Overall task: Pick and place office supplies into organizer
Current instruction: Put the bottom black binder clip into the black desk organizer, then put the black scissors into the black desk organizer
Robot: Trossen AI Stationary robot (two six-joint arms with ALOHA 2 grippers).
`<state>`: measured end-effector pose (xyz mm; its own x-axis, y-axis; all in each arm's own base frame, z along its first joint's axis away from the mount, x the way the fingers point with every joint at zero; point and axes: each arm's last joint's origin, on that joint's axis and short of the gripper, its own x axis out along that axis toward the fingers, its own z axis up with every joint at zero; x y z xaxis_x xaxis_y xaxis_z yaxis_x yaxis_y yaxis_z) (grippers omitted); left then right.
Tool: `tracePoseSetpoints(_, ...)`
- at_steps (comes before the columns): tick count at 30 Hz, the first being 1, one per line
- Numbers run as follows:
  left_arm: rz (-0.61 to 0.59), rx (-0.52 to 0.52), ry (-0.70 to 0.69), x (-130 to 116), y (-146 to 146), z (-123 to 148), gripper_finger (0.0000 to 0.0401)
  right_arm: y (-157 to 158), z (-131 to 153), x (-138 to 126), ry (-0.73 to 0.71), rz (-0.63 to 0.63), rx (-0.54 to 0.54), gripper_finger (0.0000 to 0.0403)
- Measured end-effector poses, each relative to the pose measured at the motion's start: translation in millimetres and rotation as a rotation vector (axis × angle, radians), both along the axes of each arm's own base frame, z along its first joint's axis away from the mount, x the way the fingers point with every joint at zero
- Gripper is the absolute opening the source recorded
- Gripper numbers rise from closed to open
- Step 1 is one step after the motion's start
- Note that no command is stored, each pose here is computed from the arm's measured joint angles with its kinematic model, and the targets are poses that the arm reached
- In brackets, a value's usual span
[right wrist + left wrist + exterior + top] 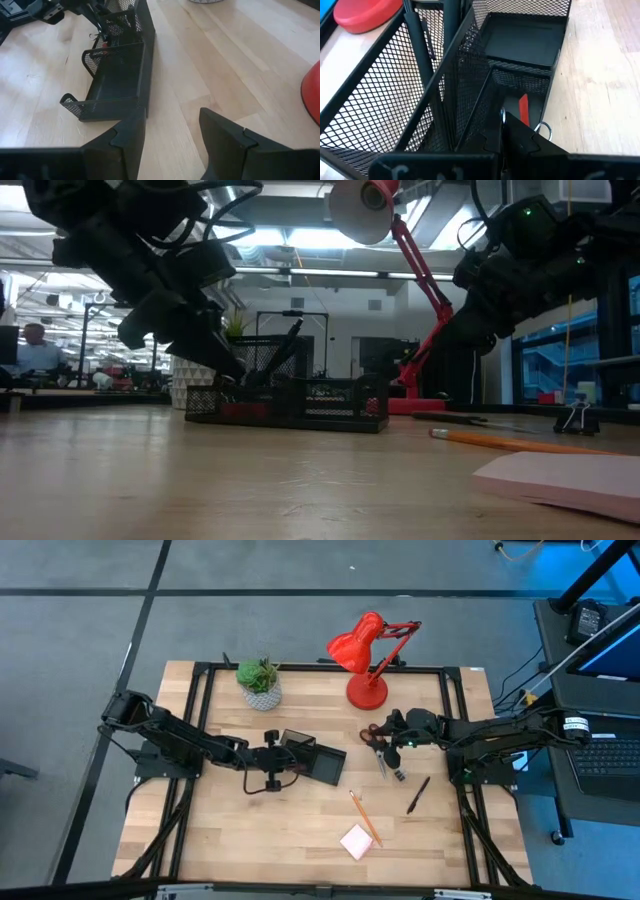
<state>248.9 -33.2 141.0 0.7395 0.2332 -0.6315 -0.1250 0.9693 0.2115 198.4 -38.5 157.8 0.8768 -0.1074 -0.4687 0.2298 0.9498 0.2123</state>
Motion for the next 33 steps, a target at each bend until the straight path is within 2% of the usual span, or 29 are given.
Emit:
tracePoseSetpoints(6,0.005,0.025,0.002,0.0,0.6,0.1,0.0005,0.0,0.0,0.0,0.000,0.000,-0.001,0.0188)
tracePoseSetpoints(11,0.065,0.070,-0.008,-0.3,2.6,0.7,0.0014,0.0,0.0,0.0,0.000,0.001,-0.002,0.0188)
tracePoseSetpoints(18,0.093,0.051,-0.018,-0.4,2.9,0.7,0.0026,0.0,0.0,0.0,0.001,0.001,-0.003,0.0188)
tracePoseSetpoints(27,0.093,0.049,-0.018,-0.4,2.8,0.6,0.0038,0.0,-0.1,0.0,0.001,0.003,-0.007,0.0188)
tracePoseSetpoints(33,0.022,0.028,-0.031,-1.8,-3.3,6.3,0.0036,0.0,-0.2,-0.1,0.002,0.003,-0.006,0.0188)
